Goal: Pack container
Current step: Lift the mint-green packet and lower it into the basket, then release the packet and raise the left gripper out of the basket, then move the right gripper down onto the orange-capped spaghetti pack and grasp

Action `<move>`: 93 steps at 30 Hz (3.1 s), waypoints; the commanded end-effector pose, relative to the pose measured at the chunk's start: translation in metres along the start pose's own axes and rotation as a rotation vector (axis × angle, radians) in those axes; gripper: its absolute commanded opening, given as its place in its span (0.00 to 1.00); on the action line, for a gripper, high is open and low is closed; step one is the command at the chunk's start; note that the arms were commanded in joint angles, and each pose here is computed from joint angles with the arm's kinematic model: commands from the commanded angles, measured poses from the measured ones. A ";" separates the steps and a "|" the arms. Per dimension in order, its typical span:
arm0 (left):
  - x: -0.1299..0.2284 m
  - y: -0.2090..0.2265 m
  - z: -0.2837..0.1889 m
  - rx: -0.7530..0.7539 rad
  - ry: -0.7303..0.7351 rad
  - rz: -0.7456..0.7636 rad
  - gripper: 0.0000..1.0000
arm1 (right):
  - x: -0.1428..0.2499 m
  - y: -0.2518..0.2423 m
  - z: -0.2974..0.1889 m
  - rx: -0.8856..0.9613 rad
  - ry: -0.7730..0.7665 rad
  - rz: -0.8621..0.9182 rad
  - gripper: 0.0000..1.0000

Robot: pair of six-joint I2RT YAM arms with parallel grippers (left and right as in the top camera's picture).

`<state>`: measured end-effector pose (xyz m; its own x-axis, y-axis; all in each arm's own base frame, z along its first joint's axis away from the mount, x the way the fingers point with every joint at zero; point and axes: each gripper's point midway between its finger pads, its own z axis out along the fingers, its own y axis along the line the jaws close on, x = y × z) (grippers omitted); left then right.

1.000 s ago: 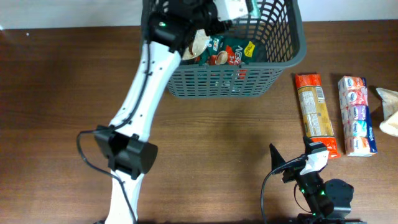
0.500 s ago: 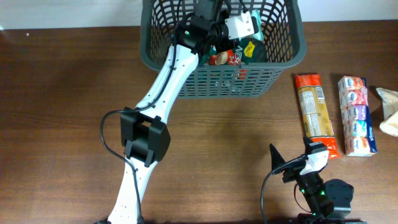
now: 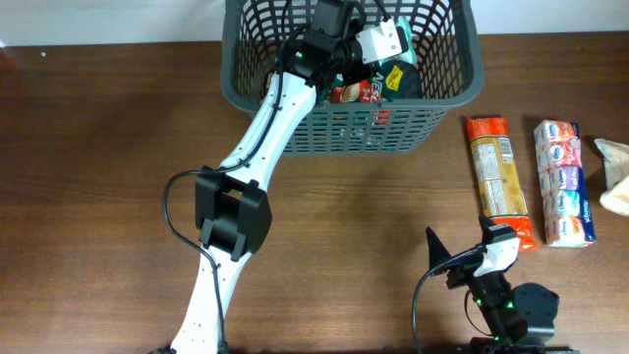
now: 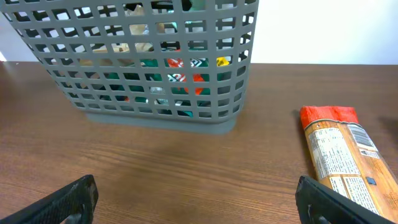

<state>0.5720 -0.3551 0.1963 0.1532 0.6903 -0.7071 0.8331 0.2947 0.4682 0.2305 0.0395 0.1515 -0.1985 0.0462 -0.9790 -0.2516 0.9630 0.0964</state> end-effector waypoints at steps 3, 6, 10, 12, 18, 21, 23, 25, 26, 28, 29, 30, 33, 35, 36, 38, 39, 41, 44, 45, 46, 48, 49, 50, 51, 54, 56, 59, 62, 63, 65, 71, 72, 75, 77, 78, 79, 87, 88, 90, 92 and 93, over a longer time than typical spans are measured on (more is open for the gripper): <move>-0.004 -0.003 0.006 0.009 -0.022 -0.129 0.44 | 0.002 0.002 0.000 -0.012 0.001 0.011 0.99; -0.015 0.008 -0.004 -0.015 -0.047 -0.228 0.66 | 0.002 0.002 0.000 -0.012 0.001 0.011 0.99; -0.046 0.046 -0.048 -0.099 -0.112 -0.339 0.68 | 0.002 0.002 0.000 -0.012 0.001 0.011 0.99; -0.058 0.062 -0.073 -0.137 -0.132 -0.385 0.67 | 0.002 0.002 0.000 -0.012 0.001 0.011 0.99; -0.068 0.091 -0.173 -0.262 -0.059 -0.481 0.64 | 0.002 0.002 0.000 -0.012 0.001 0.011 0.99; -0.055 0.084 -0.211 -0.260 0.013 -0.616 0.59 | 0.002 0.002 0.000 -0.012 0.001 0.011 0.99; -0.035 0.074 -0.246 -0.255 0.089 -0.762 0.52 | 0.002 0.002 0.000 -0.012 0.001 0.011 0.99; -0.020 0.070 -0.268 -0.262 0.140 -0.842 0.50 | 0.002 0.002 0.000 -0.012 0.001 0.011 0.99; -0.011 0.068 -0.281 -0.273 0.170 -0.875 0.50 | 0.002 0.002 0.000 -0.012 0.001 0.011 0.99; 0.009 0.064 -0.305 -0.306 0.241 -0.919 0.50 | 0.002 0.002 0.000 -0.012 0.001 0.011 0.99; 0.020 0.062 -0.317 -0.326 0.282 -0.938 0.51 | 0.002 0.002 0.000 -0.012 0.001 0.011 0.99; 0.033 0.059 -0.330 -0.353 0.335 -0.961 0.52 | 0.002 0.002 0.000 -0.012 0.001 0.011 0.99; 0.072 0.050 -0.368 -0.437 0.495 -1.018 0.61 | 0.002 0.002 0.000 -0.012 0.001 0.011 0.99; 0.097 0.044 -0.389 -0.465 0.584 -1.068 0.64 | 0.002 0.002 0.000 -0.012 0.001 0.011 0.99; 0.103 0.042 -0.394 -0.467 0.602 -1.085 0.76 | 0.002 0.002 0.000 -0.012 0.001 0.011 0.99; 0.113 0.045 -0.401 -0.484 0.613 -1.106 0.99 | 0.002 0.002 0.000 -0.012 0.001 0.011 0.99; 0.115 0.046 -0.403 -0.490 0.615 -1.112 0.99 | 0.002 0.002 0.000 -0.012 0.001 0.011 0.99; 0.119 0.047 -0.406 -0.500 0.618 -1.121 0.99 | 0.002 0.002 0.000 -0.012 0.001 0.011 0.99; 0.120 0.048 -0.407 -0.503 0.619 -1.123 0.99 | 0.002 0.002 0.000 -0.012 0.001 0.011 0.99; 0.120 0.048 -0.407 -0.503 0.619 -1.123 0.99 | 0.002 0.002 0.000 -0.012 0.001 0.011 0.99; 0.120 0.048 -0.407 -0.503 0.619 -1.123 0.99 | 0.002 0.002 0.000 -0.012 0.001 0.011 0.99; 0.120 0.048 -0.407 -0.503 0.619 -1.123 0.99 | 0.002 0.002 0.000 -0.012 0.001 0.011 0.99; 0.120 0.048 -0.407 -0.503 0.619 -1.123 0.99 | 0.002 0.002 0.000 -0.012 0.001 0.011 0.99; 0.120 0.048 -0.407 -0.503 0.619 -1.123 0.99 | 0.002 0.000 0.000 0.001 0.000 0.007 0.99; 0.120 0.048 -0.407 -0.503 0.619 -1.123 0.99 | 0.002 -0.004 0.000 0.024 -0.001 0.004 0.99; 0.120 0.048 -0.407 -0.503 0.619 -1.123 0.99 | 0.003 -0.004 0.000 0.023 0.008 0.007 0.99; 0.120 0.048 -0.407 -0.503 0.619 -1.123 0.99 | 0.004 -0.002 -0.002 0.017 0.025 0.013 0.99; 0.120 0.048 -0.407 -0.502 0.619 -1.124 0.99 | -0.001 -0.004 -0.009 0.048 0.059 0.020 0.99; 0.120 0.048 -0.407 -0.503 0.619 -1.123 0.99 | -0.016 -0.014 -0.020 0.129 0.104 0.014 0.99; 0.120 0.048 -0.407 -0.503 0.619 -1.123 0.99 | -0.023 -0.018 -0.023 0.159 0.129 0.006 0.99; 0.120 0.048 -0.407 -0.503 0.619 -1.123 0.99 | -0.036 -0.022 -0.028 0.192 0.185 -0.023 0.99; 0.120 0.048 -0.407 -0.503 0.619 -1.123 0.99 | -0.091 -0.032 -0.019 0.204 0.363 -0.158 0.99; 0.120 0.048 -0.407 -0.502 0.619 -1.124 0.99 | -0.104 -0.033 -0.014 0.199 0.376 -0.168 0.99; 0.120 0.048 -0.407 -0.503 0.619 -1.123 0.99 | -0.130 -0.027 -0.005 0.146 0.407 -0.144 0.99; 0.120 0.048 -0.407 -0.502 0.619 -1.124 0.99 | -0.144 -0.018 -0.003 0.093 0.452 -0.118 0.99; 0.120 0.048 -0.407 -0.503 0.619 -1.123 0.99 | -0.149 -0.018 -0.003 0.091 0.472 -0.112 0.99; 0.120 0.048 -0.407 -0.503 0.619 -1.123 0.99 | -0.152 -0.018 -0.003 0.089 0.484 -0.108 0.99; 0.120 0.048 -0.407 -0.503 0.619 -1.123 0.99 | -0.157 -0.051 0.011 0.186 0.650 0.052 0.99; 0.120 0.048 -0.407 -0.503 0.619 -1.123 0.99 | -0.152 -0.059 0.013 0.202 0.682 0.080 0.99; 0.120 0.048 -0.407 -0.502 0.619 -1.124 0.99 | -0.139 -0.074 0.017 0.230 0.751 0.130 0.99; 0.120 0.048 -0.407 -0.503 0.619 -1.123 0.99 | -0.122 -0.093 0.022 0.260 0.816 0.184 0.99; 0.120 0.048 -0.407 -0.503 0.619 -1.123 0.99 | -0.117 -0.099 0.023 0.271 0.835 0.202 0.99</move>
<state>0.4195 0.0090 0.3412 -0.8474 0.0752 -0.5256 0.0653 0.9972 0.0375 0.2939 -0.0383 0.2654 -0.8408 0.0449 -0.5395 0.0041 0.9971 0.0765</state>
